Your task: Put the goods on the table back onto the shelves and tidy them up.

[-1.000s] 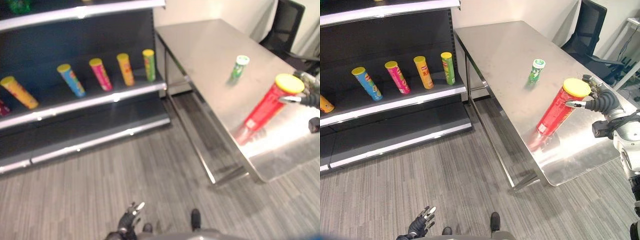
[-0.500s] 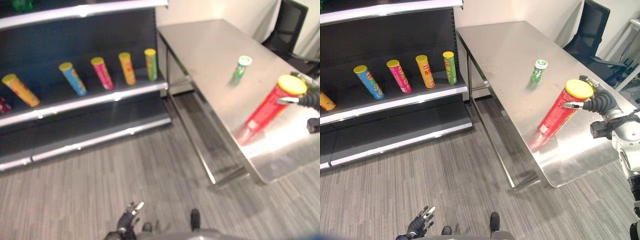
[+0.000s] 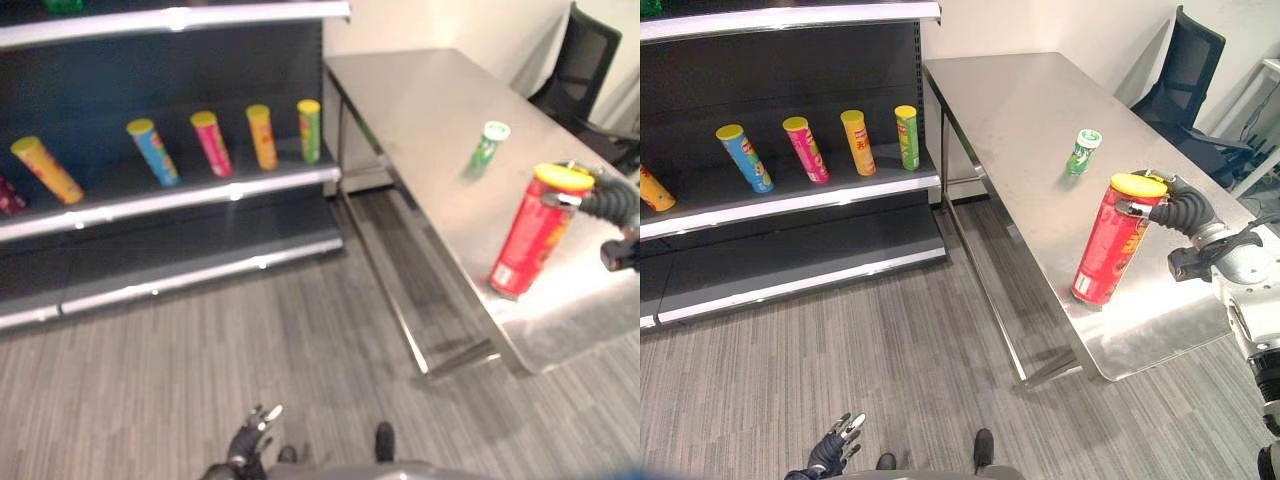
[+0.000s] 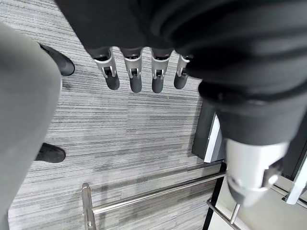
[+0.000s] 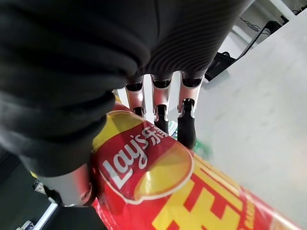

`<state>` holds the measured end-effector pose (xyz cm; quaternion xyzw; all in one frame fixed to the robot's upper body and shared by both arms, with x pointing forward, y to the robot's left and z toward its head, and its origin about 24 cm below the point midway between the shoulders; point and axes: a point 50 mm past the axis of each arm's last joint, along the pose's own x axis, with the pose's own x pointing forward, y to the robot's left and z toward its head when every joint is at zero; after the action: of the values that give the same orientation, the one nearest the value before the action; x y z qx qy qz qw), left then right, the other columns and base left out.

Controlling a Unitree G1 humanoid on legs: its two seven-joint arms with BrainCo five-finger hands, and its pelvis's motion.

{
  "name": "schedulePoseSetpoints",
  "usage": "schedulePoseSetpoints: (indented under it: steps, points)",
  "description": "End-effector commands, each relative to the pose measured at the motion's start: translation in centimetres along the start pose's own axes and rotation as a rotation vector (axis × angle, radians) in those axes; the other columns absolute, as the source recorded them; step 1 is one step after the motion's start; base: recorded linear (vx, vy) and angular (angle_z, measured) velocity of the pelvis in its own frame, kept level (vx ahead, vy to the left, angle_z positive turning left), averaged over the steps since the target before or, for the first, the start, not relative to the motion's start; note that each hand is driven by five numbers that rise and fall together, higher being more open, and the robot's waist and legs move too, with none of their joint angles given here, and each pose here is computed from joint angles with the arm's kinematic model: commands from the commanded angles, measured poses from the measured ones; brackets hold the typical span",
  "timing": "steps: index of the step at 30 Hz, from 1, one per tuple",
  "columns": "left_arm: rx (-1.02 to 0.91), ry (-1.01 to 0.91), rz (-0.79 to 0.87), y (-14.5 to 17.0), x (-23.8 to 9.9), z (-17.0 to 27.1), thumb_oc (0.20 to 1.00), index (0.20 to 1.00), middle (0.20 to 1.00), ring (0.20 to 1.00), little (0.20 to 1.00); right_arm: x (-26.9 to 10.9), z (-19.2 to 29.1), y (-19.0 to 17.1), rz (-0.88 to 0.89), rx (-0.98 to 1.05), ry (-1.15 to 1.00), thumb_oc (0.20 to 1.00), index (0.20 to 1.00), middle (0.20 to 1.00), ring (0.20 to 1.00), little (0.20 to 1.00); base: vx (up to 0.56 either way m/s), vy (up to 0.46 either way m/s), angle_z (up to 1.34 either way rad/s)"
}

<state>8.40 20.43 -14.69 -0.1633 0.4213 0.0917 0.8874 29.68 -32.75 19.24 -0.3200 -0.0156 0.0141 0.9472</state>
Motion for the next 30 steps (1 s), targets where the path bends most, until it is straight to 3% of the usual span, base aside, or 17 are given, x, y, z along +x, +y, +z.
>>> schedulePoseSetpoints:
  steps: [1, 3, 5, 7, 11, 20, 30]
  points:
    - [0.042, -0.048, -0.016, -0.1, 0.5, 1.5, 1.0, 1.0, 1.0, 1.0, 1.0, 1.0, 5.1, -0.7, -0.038, -0.015, -0.221, 0.2, 0.2, 0.2, 0.2, 0.2, -0.02, -0.03, -0.01]
    - [0.026, -0.067, -0.01, -0.2, 0.5, 1.8, 1.0, 1.0, 1.0, 1.0, 1.0, 0.9, 9.3, 2.0, -0.008, 0.077, -0.445, 0.2, 0.2, 0.2, 0.2, 0.2, -0.02, -0.064, 0.0]
    - [0.023, -0.075, -0.008, -0.1, 0.5, 2.0, 1.0, 1.0, 1.0, 1.0, 1.0, 0.6, 10.4, 2.7, -0.002, 0.083, -0.499, 0.2, 0.2, 0.2, 0.2, 0.2, -0.02, -0.057, 0.02]
    - [-0.013, -0.1, 0.008, -0.1, 0.5, 2.3, 1.0, 1.0, 1.0, 1.0, 1.0, -1.1, 15.4, 5.8, 0.069, 0.106, -0.741, 0.2, 0.2, 0.2, 0.2, 0.2, -0.06, -0.095, 0.21]
    - [-0.011, -0.11, -0.029, -1.0, 0.6, 2.5, 1.0, 1.0, 1.0, 1.0, 1.0, -3.0, 19.3, 7.9, 0.099, 0.111, -0.94, 0.2, 0.2, 0.2, 0.2, 0.2, -0.07, -0.042, 0.56]
    - [0.106, -0.078, -0.044, 0.4, 0.6, 3.2, 1.0, 1.0, 1.0, 1.0, 1.0, -3.2, 19.7, 9.7, 0.108, 0.107, -0.961, 0.2, 0.2, 0.2, 0.2, 0.2, 0.0, 0.297, 0.32]
    - [0.005, -0.097, 0.063, 3.1, -0.6, 2.8, 1.0, 1.0, 1.0, 1.0, 1.0, -2.3, 19.5, 11.6, 0.185, 0.12, -0.926, 0.2, 0.2, 0.2, 0.2, 0.2, -0.09, 0.204, -0.42]
